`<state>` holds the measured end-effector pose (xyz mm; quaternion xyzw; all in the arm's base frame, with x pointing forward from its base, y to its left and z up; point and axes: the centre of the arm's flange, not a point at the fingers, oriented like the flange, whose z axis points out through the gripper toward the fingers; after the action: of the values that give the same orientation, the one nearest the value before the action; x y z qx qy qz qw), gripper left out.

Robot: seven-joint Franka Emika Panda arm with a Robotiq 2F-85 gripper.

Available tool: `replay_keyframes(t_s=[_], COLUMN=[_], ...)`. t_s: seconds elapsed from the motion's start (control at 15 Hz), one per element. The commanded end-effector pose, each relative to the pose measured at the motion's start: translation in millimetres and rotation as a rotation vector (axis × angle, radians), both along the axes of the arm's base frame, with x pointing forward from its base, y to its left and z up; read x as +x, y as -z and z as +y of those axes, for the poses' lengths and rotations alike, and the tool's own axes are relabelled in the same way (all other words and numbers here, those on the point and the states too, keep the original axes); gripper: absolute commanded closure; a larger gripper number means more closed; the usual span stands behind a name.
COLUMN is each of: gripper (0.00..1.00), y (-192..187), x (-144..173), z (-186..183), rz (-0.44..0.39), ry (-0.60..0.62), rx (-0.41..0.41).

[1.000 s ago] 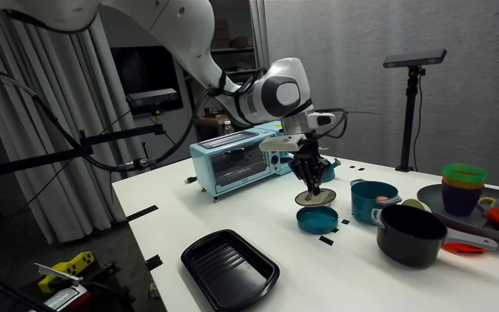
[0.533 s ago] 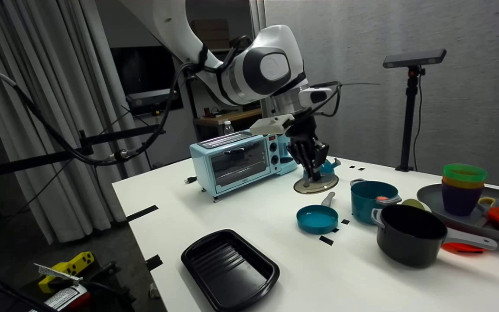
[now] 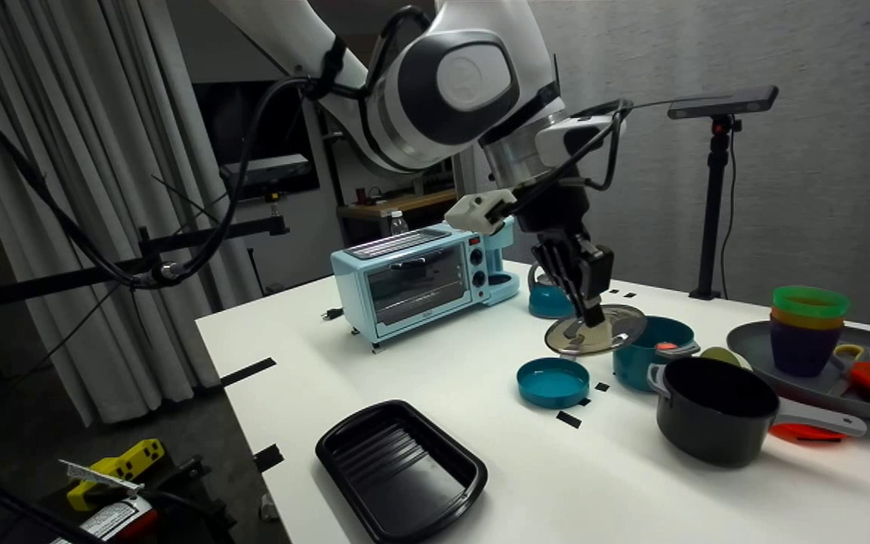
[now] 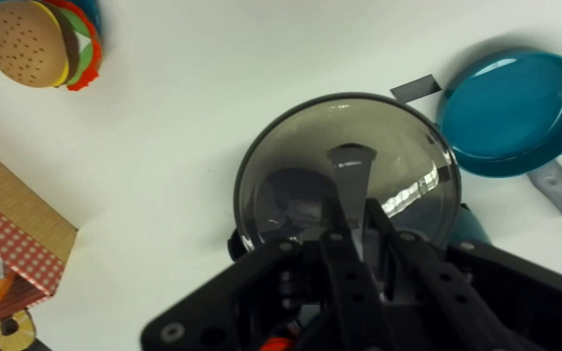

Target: Move the lid from the pan to the black pot

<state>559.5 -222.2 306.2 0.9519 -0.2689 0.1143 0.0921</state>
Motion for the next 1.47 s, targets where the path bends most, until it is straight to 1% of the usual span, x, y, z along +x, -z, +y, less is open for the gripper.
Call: replay_keyframes(t_s=[0.0, 0.27, 0.47, 0.53, 0.67, 0.8, 1.13, 1.27, 1.4], gripper=[0.96, 0.96, 0.96, 0.96, 0.96, 0.96, 0.96, 0.96, 0.96], y=[-17.5, -34.2, -42.4, -44.9, -48.5, -49.8, -51.6, -52.5, -52.7], x=[-27.2, -28.1, -22.6, -22.1, -22.3, -20.6, -19.4, -19.9, -19.5], z=[-34.2, -65.2, -76.4, -76.6, -77.4, -75.1, -74.9, -76.0, -76.6], rz=[-0.048, -0.056, -0.07, -0.081, -0.063, -0.071, -0.061, -0.052, -0.061], ry=[0.094, 0.14, 0.137, 0.121, 0.057, 0.01, -0.064, -0.075, -0.075], rx=[-0.024, -0.03, -0.002, 0.023, 0.056, 0.098, 0.137, 0.149, 0.161])
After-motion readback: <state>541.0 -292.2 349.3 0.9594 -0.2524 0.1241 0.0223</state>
